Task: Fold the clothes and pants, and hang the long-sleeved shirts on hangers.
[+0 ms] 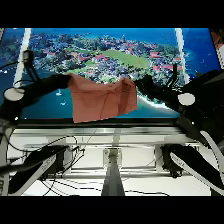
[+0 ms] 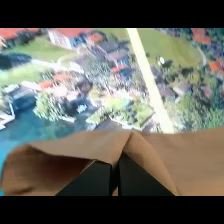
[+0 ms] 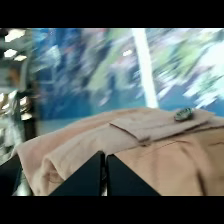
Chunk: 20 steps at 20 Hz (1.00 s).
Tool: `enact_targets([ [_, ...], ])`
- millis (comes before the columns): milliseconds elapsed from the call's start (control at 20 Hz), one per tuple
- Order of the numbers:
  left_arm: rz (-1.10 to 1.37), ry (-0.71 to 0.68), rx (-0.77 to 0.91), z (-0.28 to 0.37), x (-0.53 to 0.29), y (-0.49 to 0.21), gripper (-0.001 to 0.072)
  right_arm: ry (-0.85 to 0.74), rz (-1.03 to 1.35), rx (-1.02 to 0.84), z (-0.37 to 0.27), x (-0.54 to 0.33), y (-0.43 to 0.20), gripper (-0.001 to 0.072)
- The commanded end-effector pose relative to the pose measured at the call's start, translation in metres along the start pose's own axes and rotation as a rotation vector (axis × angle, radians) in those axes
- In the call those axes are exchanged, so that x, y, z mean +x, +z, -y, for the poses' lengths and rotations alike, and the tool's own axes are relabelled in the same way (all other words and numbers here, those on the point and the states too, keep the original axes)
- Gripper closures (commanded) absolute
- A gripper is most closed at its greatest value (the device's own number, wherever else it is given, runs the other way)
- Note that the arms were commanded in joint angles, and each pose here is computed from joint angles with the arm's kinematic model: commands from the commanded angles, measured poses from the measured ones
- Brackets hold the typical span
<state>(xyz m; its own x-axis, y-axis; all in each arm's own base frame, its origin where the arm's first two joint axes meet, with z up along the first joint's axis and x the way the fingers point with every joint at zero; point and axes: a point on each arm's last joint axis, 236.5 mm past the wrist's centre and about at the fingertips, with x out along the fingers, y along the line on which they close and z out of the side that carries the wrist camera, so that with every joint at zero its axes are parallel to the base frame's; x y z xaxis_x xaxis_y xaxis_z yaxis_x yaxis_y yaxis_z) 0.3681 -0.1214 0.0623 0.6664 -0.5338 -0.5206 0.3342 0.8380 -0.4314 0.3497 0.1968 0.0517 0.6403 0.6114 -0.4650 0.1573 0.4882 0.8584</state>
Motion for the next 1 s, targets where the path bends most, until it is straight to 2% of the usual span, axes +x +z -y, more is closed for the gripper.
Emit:
enact_targets([
  [0,-0.197,-0.031,-0.071,0.005,0.018,-0.045,0.0683,-0.125,-0.061,-0.089,0.043,0.002,0.004,0.0697],
  [150,-0.494,0.105,-0.054,-0.017,-0.013,-0.113,0.0683,-0.249,-0.313,-0.185,0.084,-0.021,-0.039,0.0697],
  [300,-0.676,0.104,-0.111,-0.010,-0.031,-0.172,0.0682,-0.421,-0.542,-0.300,0.134,-0.054,-0.079,0.0697],
  [400,-0.716,0.114,-0.143,-0.011,-0.031,-0.199,0.0681,-0.452,-0.569,-0.297,0.149,-0.059,-0.087,0.0695],
  [450,-0.726,0.112,-0.153,-0.010,-0.030,-0.208,0.0678,-0.452,-0.540,-0.303,0.150,-0.055,-0.082,0.0597],
  [500,-0.731,0.101,-0.169,-0.006,-0.030,-0.211,0.0605,-0.448,-0.496,-0.314,0.149,-0.050,-0.073,0.0276],
  [550,-0.728,0.092,-0.181,-0.003,-0.029,-0.212,0.0289,-0.442,-0.442,-0.324,0.147,-0.044,-0.062,0.0002],
  [600,-0.711,0.087,-0.193,-0.002,-0.027,-0.209,-0.0013,-0.439,-0.398,-0.334,0.146,-0.039,-0.052,0.0012],
  [750,-0.673,0.082,-0.209,0.000,-0.021,-0.201,0.0006,-0.466,-0.340,-0.291,0.156,-0.035,-0.034,0.0016],
  [950,-0.652,0.087,-0.210,-0.002,-0.018,-0.198,0.0007,-0.475,-0.432,-0.088,0.177,-0.027,-0.043,0.0019],
])
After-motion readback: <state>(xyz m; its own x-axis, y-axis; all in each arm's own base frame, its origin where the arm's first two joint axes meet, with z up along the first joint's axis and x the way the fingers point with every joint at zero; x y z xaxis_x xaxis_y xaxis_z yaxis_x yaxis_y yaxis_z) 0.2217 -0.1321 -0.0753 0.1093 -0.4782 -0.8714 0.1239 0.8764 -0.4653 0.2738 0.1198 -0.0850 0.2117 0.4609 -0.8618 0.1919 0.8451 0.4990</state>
